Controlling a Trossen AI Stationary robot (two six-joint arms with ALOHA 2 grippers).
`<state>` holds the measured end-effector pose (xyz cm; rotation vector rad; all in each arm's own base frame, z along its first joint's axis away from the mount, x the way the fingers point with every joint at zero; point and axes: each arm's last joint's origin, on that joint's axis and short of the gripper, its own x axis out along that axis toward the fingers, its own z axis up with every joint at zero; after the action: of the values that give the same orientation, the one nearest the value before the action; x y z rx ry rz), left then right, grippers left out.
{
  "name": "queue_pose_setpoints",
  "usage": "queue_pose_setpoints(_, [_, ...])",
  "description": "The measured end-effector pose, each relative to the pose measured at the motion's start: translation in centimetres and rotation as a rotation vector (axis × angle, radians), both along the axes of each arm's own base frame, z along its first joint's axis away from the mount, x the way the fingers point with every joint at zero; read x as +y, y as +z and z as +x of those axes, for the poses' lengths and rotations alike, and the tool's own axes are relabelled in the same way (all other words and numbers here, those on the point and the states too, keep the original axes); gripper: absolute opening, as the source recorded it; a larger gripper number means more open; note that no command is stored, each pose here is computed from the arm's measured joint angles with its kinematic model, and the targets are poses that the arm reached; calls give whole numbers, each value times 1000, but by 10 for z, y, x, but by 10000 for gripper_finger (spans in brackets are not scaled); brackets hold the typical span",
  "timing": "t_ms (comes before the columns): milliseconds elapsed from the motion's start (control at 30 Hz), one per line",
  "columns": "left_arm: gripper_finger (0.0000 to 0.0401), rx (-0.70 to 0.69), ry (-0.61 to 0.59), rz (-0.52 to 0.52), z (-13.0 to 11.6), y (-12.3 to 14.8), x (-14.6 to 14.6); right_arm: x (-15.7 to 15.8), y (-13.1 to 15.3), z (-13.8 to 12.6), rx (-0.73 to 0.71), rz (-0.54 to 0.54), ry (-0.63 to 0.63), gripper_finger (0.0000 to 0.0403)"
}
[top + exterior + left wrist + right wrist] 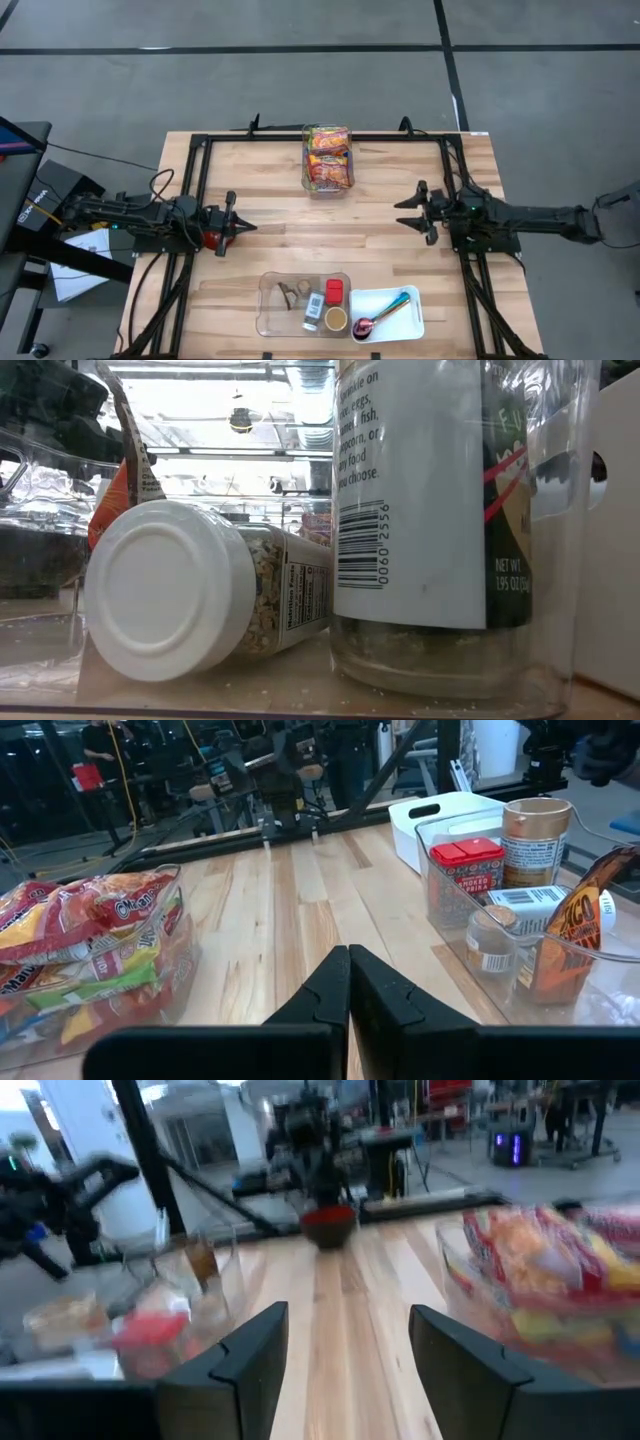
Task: Pick & Place Food Item
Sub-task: Return to Home Position
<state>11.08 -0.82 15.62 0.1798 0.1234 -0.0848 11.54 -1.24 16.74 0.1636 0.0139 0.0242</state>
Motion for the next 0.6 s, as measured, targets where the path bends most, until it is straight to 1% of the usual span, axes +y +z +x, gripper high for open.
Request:
queue_pose_setpoints(67, [0, 0, 0, 0, 0, 0, 0, 1, -4, -5, 40, -5, -3, 202])
queue_pose_setpoints(167, [0, 0, 0, 0, 0, 0, 0, 2, -6, -12, 47, -24, -1, 202])
queue_pose_setpoints(300, [0, -1, 0, 0, 0, 0, 0, 3, -1, -16, -15, -56, 6, 202])
queue_pose_setpoints(400, [0, -3, 0, 0, 0, 0, 0, 4, -1, -16, -22, -98, 13, 202])
queue_pose_setpoints(467, [0, -4, 0, 0, 0, 1, 0, 4, 0, -16, -22, -97, 10, 202])
queue_pose_setpoints(600, [0, -6, 0, 0, 0, 1, 0, 4, -1, -16, -20, -56, 9, 202])
